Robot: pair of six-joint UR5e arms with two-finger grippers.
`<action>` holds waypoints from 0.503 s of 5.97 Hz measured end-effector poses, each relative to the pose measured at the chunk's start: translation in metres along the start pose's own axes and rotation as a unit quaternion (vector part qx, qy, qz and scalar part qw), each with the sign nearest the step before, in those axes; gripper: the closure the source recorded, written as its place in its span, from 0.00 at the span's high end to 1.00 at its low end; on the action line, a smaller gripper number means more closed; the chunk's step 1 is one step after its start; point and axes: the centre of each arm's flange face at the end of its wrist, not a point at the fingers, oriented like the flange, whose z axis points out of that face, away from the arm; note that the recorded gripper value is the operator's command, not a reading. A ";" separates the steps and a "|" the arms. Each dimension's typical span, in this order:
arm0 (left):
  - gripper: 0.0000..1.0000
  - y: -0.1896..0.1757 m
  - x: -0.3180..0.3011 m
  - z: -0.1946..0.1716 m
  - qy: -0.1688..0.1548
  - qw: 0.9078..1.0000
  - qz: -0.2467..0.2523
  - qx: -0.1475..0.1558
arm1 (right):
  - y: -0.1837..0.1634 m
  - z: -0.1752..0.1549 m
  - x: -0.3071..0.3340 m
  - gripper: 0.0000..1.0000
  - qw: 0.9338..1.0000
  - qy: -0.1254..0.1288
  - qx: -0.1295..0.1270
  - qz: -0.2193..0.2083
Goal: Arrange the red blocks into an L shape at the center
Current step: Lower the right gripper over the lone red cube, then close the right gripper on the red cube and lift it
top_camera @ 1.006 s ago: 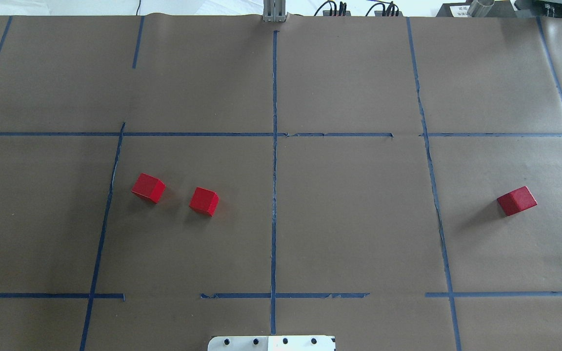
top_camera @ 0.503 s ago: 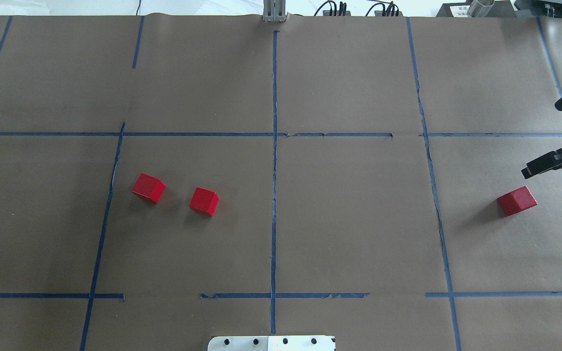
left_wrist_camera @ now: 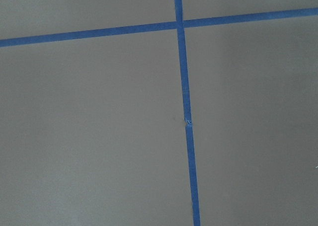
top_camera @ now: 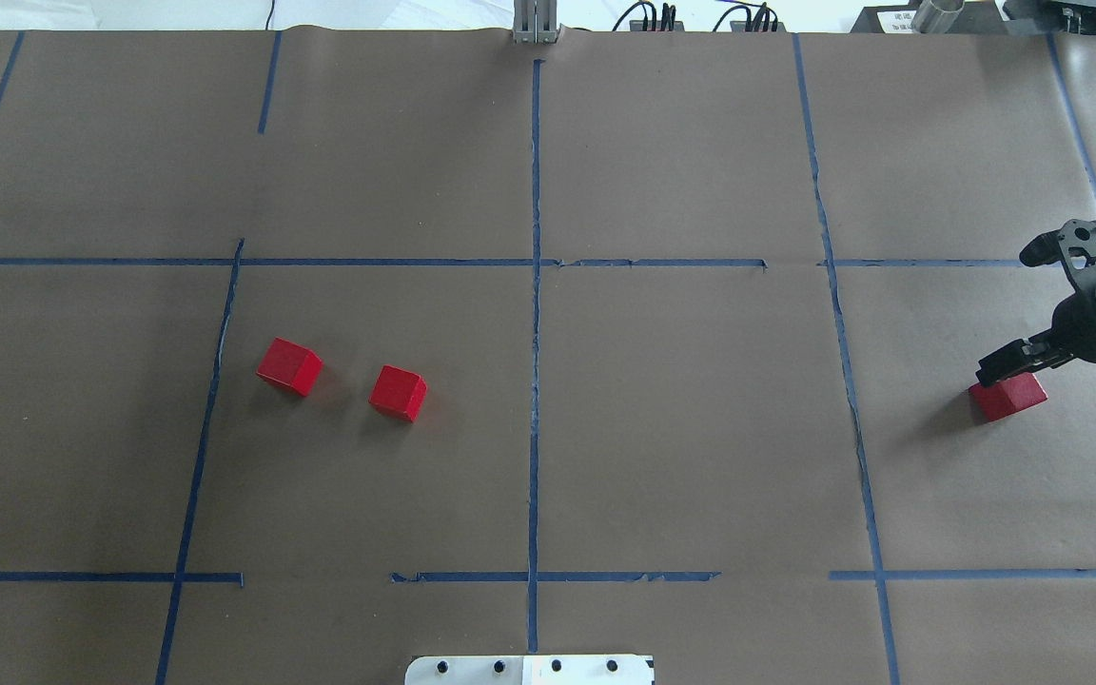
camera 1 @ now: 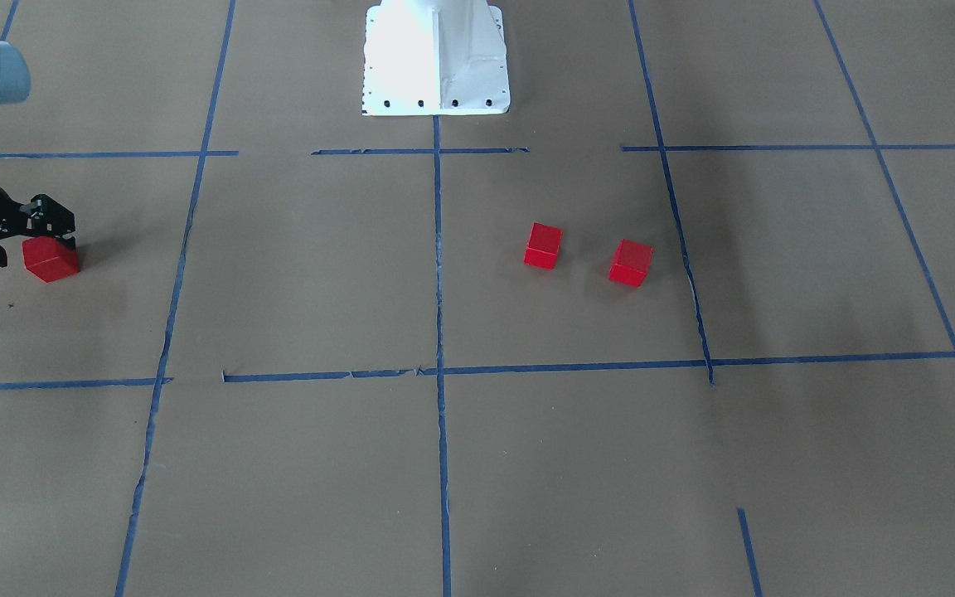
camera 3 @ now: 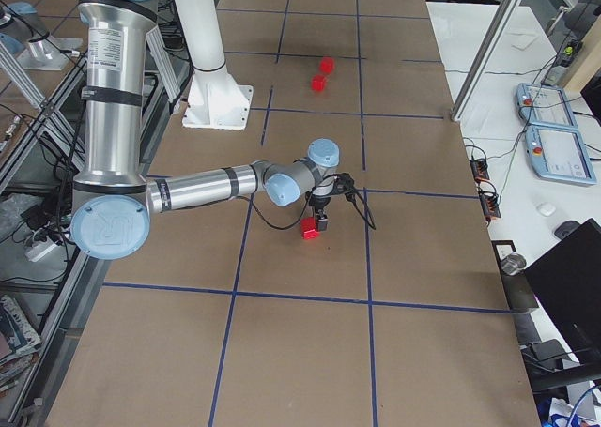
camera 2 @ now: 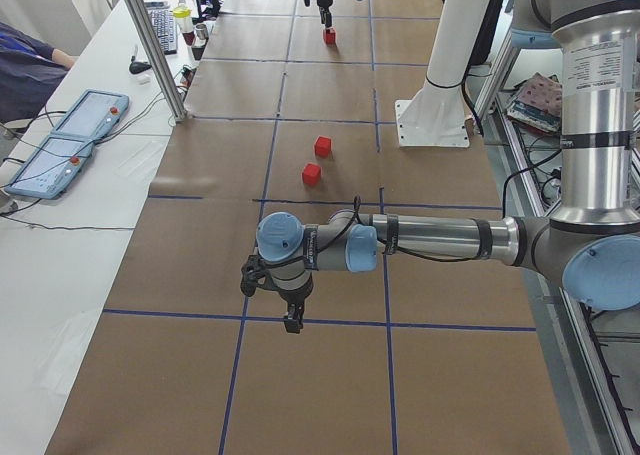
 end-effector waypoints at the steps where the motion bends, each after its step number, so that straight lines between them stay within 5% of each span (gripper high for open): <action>1: 1.00 0.001 -0.001 0.001 0.000 1.000 -0.001 -0.001 | 0.004 0.015 0.002 1.00 1.000 0.004 -0.014 -0.001; 2: 1.00 0.003 -0.002 0.002 0.000 1.000 -0.002 -0.002 | 0.007 0.026 0.001 0.90 1.000 0.008 -0.025 -0.004; 3: 1.00 0.004 -0.002 0.003 0.000 1.000 -0.003 -0.003 | 0.009 0.034 -0.001 0.44 0.999 0.013 -0.031 -0.007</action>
